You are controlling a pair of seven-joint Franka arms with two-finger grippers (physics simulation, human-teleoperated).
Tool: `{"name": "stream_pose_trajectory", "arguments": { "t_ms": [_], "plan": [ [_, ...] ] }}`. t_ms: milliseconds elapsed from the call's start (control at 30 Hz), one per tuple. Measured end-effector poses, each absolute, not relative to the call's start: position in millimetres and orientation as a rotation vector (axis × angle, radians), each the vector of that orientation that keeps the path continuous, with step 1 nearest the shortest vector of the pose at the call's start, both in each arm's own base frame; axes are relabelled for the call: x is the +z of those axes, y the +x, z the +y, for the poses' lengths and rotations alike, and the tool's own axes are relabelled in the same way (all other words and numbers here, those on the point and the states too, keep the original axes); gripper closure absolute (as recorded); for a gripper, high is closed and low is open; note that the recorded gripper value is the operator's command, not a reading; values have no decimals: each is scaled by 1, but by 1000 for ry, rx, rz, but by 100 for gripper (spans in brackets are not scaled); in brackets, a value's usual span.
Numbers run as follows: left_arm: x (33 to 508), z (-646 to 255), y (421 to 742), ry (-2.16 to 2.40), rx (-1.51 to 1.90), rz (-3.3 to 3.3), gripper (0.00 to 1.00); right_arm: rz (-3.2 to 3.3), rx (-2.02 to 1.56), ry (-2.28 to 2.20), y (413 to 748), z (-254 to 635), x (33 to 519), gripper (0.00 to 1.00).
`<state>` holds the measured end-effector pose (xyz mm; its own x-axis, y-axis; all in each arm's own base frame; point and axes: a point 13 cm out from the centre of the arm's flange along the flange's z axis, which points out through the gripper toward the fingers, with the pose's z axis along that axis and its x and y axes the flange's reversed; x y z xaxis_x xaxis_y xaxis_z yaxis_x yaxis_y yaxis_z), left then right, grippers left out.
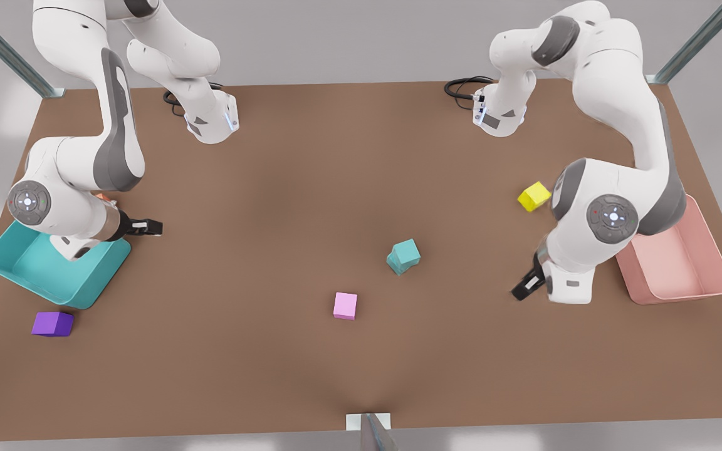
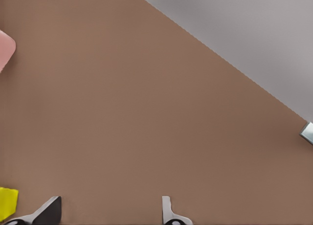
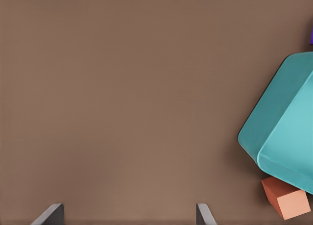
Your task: Stack the two blue cubes on top of each other
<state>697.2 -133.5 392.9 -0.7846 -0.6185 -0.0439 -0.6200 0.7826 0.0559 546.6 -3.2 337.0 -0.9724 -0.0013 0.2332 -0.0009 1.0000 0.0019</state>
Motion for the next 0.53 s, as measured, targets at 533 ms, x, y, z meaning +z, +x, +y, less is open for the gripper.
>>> {"name": "stream_pose_trajectory", "arguments": {
  "t_ms": [533],
  "plan": [
    [454,-29,589,-546,-67,3172,0,-2893,-3,4,546,-2,331,0]
  ]
}}
